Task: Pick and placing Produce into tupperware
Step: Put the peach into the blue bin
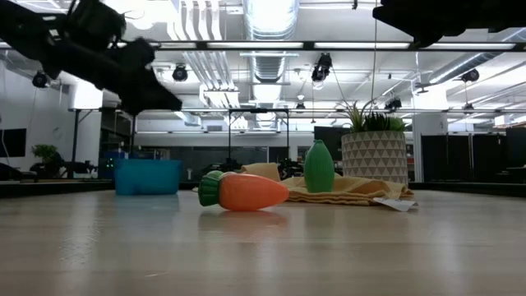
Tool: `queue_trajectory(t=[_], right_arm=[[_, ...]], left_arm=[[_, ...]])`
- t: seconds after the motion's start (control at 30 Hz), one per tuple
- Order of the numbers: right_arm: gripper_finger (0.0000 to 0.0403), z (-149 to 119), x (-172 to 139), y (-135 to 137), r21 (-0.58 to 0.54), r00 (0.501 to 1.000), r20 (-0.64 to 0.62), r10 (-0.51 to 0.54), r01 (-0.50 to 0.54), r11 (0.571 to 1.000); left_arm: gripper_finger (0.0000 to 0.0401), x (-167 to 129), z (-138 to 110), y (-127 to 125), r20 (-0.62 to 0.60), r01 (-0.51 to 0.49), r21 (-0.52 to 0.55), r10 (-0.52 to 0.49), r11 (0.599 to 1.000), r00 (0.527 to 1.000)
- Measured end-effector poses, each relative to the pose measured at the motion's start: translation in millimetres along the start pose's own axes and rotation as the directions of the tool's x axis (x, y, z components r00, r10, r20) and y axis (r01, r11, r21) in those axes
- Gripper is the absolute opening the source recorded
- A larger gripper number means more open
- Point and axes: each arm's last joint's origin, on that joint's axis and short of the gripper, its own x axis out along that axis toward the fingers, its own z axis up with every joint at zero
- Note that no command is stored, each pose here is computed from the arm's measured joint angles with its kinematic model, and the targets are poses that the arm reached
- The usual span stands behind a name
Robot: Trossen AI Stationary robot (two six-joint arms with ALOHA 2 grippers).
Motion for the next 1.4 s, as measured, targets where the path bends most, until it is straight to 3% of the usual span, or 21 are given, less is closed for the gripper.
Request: queue_trajectory(t=[0.13,0.3,0.43,0.57,0.7,0.87,1.1,1.4], right_arm=[[0.0187,0,0,0,-0.001,1.000,0.000,0.000,0.000,1.000],[0.0187,0,0,0,-0.001,1.000,0.000,0.000,0.000,1.000],[0.0187,0,0,0,-0.002,1.000,0.000,0.000,0.000,1.000],[0.0187,0,0,0,-0.001,1.000,0.000,0.000,0.000,1.000],[0.0187,0,0,0,-0.002,1.000,0.000,0.000,0.000,1.000],[0.0187,0,0,0,-0.002,1.000,0.000,0.000,0.000,1.000],[0.0187,0,0,0,-0.002,1.000,0.000,0.000,0.000,1.000],[0.0187,0,0,0,-0.002,1.000,0.000,0.000,0.000,1.000]], left_arm=[[0.0096,-8,10,-20,0.090,0.229,0.054,-0.234,0.972,0.968],[0.0096,-22,22,-50,0.191,0.494,0.168,-0.520,0.853,0.833],[0.0096,-33,32,-70,0.218,0.592,0.236,-0.636,0.770,0.740],[0.0096,-47,43,-90,0.220,0.701,0.338,-0.777,0.628,0.590],[0.0100,-53,49,-108,0.215,0.741,0.395,-0.839,0.543,0.500],[0.0154,-46,49,-122,0.195,0.769,0.373,-0.854,0.519,0.482],[0.0275,-24,55,-136,0.135,0.799,0.267,-0.842,0.539,0.522],[0.0270,-20,103,-152,0.204,0.789,0.306,-0.846,0.533,0.493]])
